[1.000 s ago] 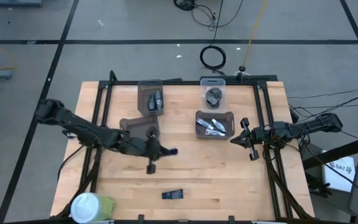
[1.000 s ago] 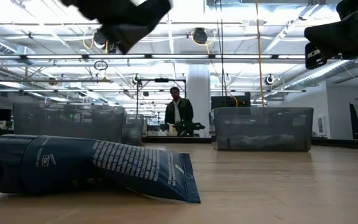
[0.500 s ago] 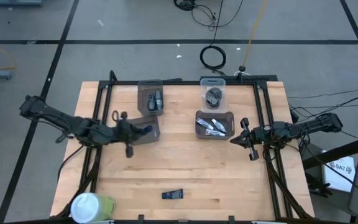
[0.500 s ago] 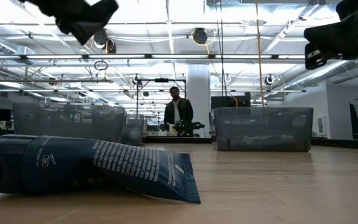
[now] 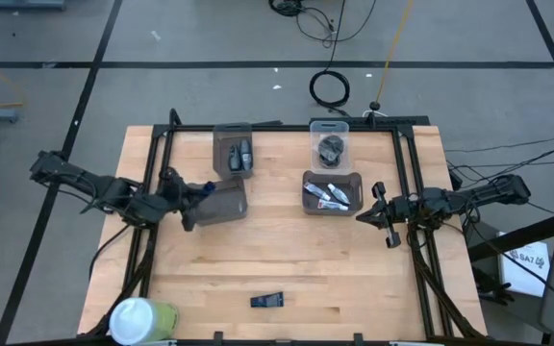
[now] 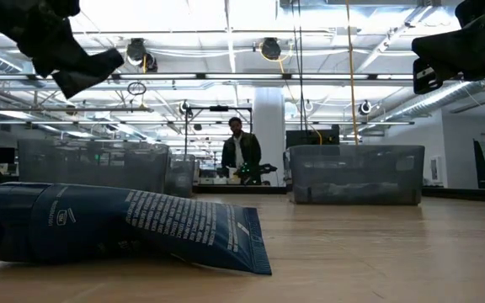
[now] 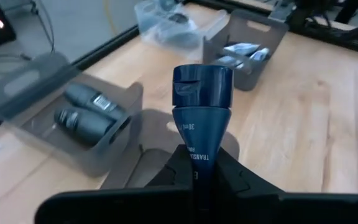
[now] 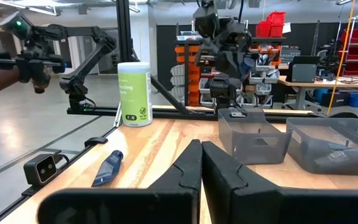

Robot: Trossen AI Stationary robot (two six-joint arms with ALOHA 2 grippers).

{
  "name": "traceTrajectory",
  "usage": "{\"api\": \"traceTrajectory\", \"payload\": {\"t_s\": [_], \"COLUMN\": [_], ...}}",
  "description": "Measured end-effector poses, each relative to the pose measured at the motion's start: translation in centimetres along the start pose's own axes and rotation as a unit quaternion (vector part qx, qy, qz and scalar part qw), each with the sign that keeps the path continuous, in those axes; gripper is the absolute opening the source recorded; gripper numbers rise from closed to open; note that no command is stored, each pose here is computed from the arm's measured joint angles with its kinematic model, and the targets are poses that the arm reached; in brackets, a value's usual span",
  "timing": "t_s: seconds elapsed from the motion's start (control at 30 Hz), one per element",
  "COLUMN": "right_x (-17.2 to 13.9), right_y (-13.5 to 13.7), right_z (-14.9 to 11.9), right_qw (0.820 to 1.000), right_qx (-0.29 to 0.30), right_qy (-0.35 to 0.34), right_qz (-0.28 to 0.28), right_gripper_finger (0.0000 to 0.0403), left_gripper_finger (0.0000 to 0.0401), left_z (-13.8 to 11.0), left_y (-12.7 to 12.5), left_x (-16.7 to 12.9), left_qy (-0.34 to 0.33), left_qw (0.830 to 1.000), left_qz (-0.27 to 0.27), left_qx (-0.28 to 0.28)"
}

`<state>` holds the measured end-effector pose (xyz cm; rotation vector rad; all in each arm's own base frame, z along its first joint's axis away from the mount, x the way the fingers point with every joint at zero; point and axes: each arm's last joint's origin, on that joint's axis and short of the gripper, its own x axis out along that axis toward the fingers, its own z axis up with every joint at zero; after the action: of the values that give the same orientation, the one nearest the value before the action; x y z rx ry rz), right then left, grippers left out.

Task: Pick & Place Travel size toiletries
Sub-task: Put the top dark blue shave cream into the bottom left black bin

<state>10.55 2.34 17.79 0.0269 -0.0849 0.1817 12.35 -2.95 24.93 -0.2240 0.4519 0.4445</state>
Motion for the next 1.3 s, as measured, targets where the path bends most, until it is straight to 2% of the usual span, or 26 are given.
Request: {"api": "traceTrajectory", "payload": {"t_s": [0.17,0.3,0.63,1.0,1.13,1.3], "right_x": [0.0,0.0,0.0,0.0,0.0,0.0], "right_y": [0.0,0.0,0.0,0.0,0.0,0.0], "right_z": [0.0,0.0,0.0,0.0,0.0,0.0], "right_qw": [1.0,1.0,1.0,1.0,1.0,1.0], "right_qx": [0.0,0.0,0.0,0.0,0.0,0.0], "right_qy": [0.0,0.0,0.0,0.0,0.0,0.0], "right_qz": [0.0,0.0,0.0,0.0,0.0,0.0], "right_gripper_finger": [0.0,0.0,0.0,0.0,0.0,0.0], "left_gripper_finger": [0.0012,0.0007,0.0007,0.0007,0.0018,0.0012], "left_z": [-0.4,-0.8,-1.9,-1.0,-0.7,-0.5], "left_y": [0.1,0.4,1.5,1.9,1.7,1.4], "left_x": [0.9,2.1,6.0,10.2,11.4,12.1], "left_qy": [0.033,0.09,0.24,0.329,0.346,0.353], "left_qw": [0.999,0.995,0.968,0.942,0.935,0.932], "left_qz": [0.021,0.03,0.065,0.07,0.074,0.07], "left_qx": [-0.014,-0.024,-0.034,-0.002,0.018,0.036]}}
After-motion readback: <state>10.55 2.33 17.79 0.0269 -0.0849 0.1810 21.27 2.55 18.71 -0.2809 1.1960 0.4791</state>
